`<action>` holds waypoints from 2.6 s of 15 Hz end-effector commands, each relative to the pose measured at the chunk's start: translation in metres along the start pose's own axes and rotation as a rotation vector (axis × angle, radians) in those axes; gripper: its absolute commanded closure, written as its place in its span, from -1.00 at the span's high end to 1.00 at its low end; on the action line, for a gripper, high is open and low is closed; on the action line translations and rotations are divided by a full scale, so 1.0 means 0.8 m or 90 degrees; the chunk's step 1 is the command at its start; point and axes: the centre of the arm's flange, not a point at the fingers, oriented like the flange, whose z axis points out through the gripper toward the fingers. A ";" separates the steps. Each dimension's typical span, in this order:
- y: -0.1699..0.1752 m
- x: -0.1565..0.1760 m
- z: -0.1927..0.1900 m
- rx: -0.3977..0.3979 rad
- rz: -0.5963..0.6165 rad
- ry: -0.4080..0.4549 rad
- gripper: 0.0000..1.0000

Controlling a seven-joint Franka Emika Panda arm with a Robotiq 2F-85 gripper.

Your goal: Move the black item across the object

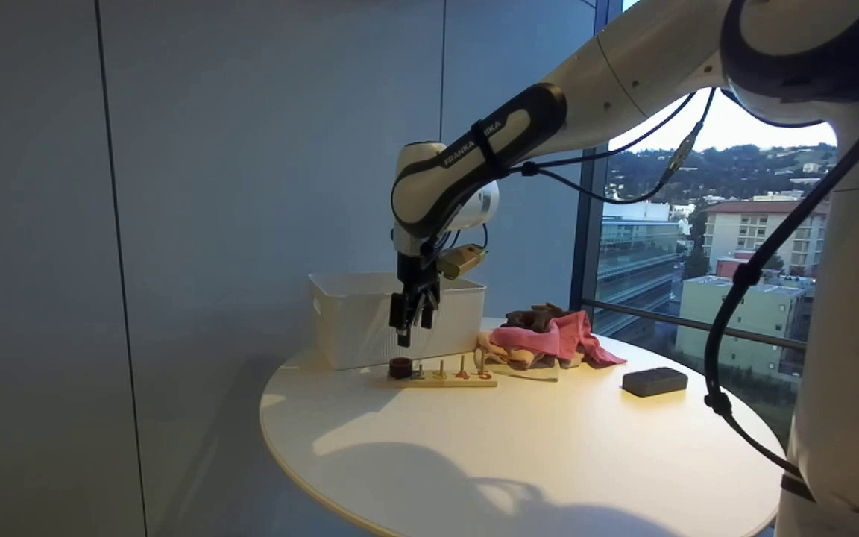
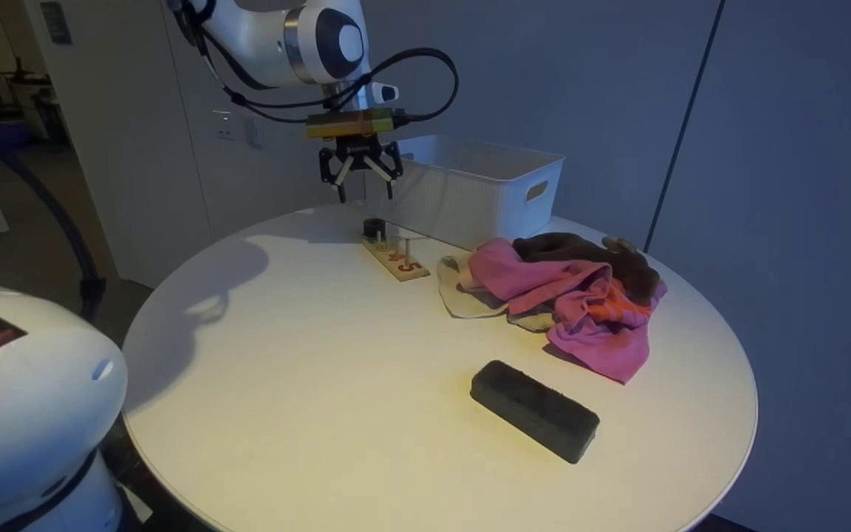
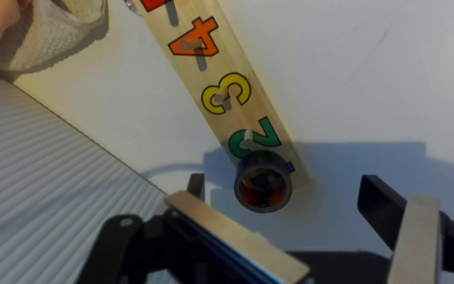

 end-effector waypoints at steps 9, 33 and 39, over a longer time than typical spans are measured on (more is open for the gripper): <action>0.037 0.063 0.054 0.061 0.013 -0.007 1.00; 0.008 0.063 0.091 0.084 0.191 -0.050 -0.61; -0.003 0.050 0.053 0.097 0.192 -0.074 -0.61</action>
